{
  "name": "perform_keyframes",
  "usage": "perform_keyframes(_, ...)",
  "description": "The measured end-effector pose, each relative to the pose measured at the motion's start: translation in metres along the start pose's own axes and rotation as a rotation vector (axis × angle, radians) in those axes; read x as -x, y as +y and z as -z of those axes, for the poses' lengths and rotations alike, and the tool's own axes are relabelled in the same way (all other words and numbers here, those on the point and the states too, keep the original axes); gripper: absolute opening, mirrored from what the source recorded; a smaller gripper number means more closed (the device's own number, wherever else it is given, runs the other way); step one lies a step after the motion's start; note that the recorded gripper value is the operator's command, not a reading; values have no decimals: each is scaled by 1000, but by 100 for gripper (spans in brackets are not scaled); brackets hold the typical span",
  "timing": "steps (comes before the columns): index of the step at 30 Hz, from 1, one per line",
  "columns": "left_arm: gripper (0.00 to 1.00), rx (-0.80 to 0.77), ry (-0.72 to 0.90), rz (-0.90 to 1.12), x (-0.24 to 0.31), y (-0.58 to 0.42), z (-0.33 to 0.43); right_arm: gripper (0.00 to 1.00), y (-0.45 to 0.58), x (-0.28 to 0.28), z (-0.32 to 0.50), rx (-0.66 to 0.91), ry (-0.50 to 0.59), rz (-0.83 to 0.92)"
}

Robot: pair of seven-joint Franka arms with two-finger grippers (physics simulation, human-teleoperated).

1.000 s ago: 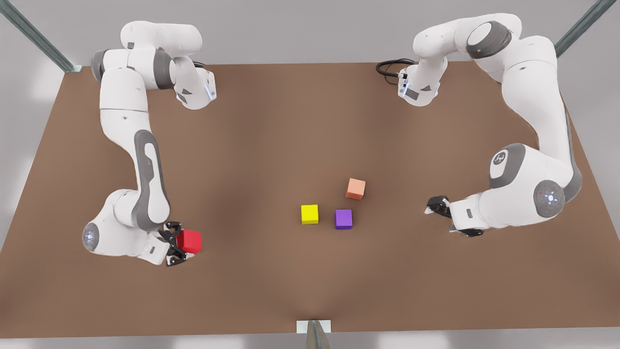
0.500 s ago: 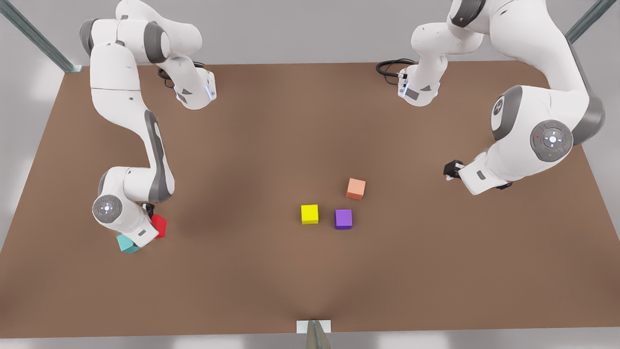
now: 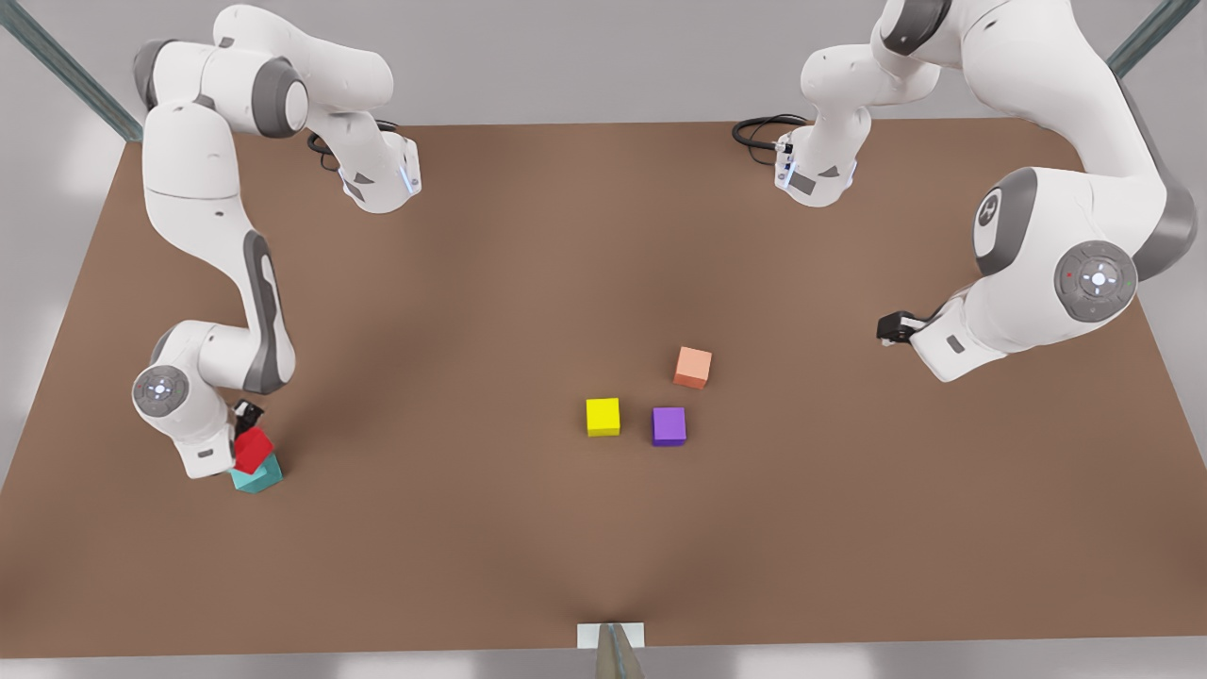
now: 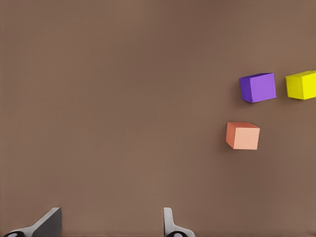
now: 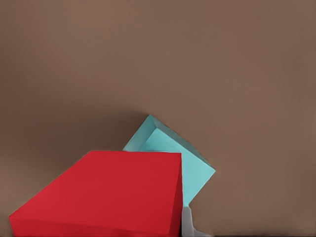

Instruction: Pick up red wooden cube and pass to hand red wooden cube and place in blue wooden cube

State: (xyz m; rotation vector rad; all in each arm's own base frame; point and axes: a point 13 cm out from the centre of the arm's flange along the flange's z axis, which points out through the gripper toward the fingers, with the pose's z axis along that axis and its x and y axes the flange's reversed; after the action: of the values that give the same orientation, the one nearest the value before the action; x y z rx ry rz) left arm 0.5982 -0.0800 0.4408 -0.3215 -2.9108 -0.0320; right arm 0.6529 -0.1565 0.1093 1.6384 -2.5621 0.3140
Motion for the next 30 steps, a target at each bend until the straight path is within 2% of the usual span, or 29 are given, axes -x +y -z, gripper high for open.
perform_keyframes(4,100,-11,4,41,-3,20,-1,50,2,-5,-16,8,-3,-50)
perform_keyframes(6,100,-12,7,39,-3,16,-1,54,3,-5,-18,13,-7,-64)
perform_keyframes(7,100,-13,8,38,-4,15,-1,64,3,-5,-18,13,-9,-70)
perform_keyframes(8,100,-13,9,40,-4,15,-1,98,3,-4,-18,13,-10,-75)
perform_keyframes(9,100,-14,10,41,-4,14,-1,100,3,-3,-17,12,-11,-80)
perform_keyframes(30,100,-15,15,54,-4,11,-2,100,-8,11,3,-13,-29,-135)
